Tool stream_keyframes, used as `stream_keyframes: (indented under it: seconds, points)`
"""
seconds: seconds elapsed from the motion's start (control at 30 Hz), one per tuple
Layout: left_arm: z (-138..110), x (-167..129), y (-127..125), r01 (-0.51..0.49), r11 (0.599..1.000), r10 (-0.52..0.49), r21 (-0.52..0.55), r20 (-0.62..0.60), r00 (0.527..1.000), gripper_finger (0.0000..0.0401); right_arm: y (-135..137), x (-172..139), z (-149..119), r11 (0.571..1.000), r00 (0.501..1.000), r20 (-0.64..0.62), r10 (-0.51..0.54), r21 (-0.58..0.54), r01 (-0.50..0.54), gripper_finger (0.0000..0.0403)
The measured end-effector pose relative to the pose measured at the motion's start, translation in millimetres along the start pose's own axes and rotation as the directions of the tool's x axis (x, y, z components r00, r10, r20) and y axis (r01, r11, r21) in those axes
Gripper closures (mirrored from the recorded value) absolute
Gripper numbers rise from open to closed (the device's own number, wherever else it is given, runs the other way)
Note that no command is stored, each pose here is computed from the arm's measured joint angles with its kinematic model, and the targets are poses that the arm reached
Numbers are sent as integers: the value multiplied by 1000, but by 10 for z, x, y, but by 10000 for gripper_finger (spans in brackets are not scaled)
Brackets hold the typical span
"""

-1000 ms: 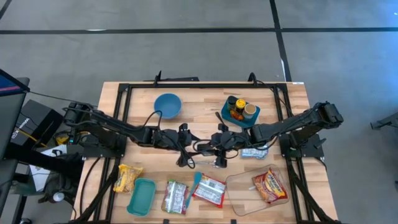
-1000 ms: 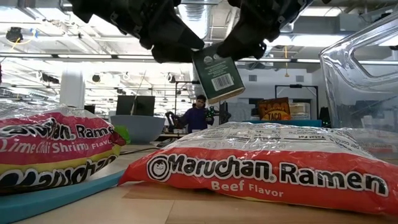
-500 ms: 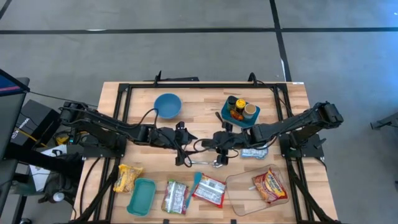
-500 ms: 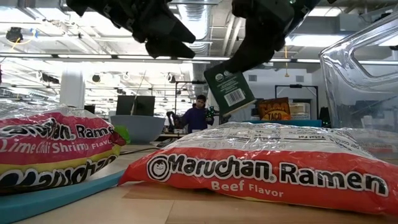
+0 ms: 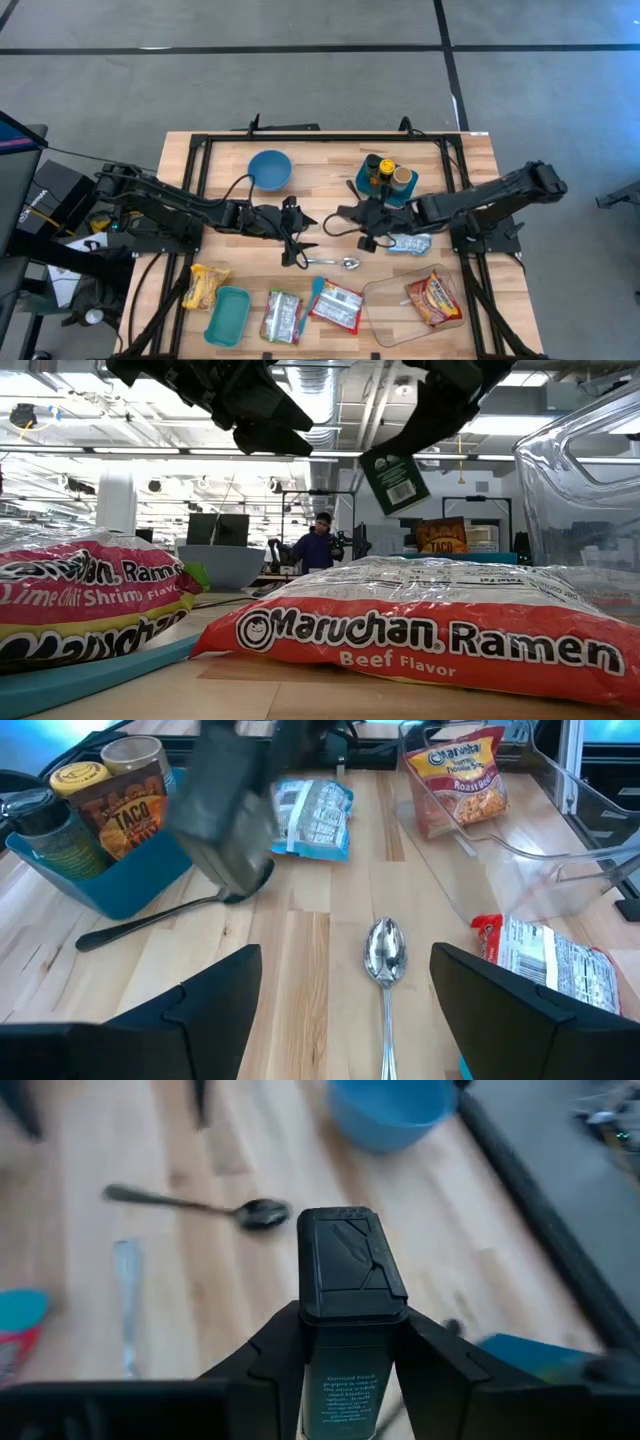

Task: Pick & Place Food Item
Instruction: Put the black seasoning can into the blue bin

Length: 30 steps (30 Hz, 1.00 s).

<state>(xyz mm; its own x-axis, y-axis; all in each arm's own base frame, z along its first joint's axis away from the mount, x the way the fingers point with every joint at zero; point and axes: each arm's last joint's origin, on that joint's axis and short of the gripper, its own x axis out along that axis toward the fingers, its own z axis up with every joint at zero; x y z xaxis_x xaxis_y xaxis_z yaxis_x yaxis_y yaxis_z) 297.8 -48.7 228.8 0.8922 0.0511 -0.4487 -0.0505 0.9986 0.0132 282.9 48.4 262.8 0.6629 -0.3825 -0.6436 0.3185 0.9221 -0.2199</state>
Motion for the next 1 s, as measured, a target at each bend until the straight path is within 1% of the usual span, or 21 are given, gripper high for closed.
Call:
stream_keyframes:
  seconds: [0.1,0.23,0.33,0.43,0.57,0.73,0.9,1.0]
  points:
    - [-1,1,0,0,1000,0,0,0,1000,116,-73,-90,8,998,998,17,-54,21,53,282]
    - [0,1,0,-2,1000,2,0,0,1000,116,-142,-161,2,991,991,30,-133,19,133,282]
    - [-1,2,1,-4,1000,4,0,0,1000,116,-170,-184,15,984,982,50,-180,29,178,282]
    - [0,2,1,-4,1000,4,0,1,1000,116,-207,-174,5,972,971,45,-237,20,236,282]
    - [0,2,1,-4,1000,4,0,1,1000,116,-304,-60,-82,956,956,14,-292,31,292,282]
    - [0,3,0,-3,1000,3,0,1,1000,116,-460,105,-208,931,936,-32,-350,93,352,282]
    - [0,4,4,-4,1000,4,0,1,1000,116,-541,224,-299,919,927,-34,-374,123,376,282]
    - [0,5,6,-5,1000,5,-1,2,1000,116,-583,293,-363,916,928,-38,-371,145,373,282]
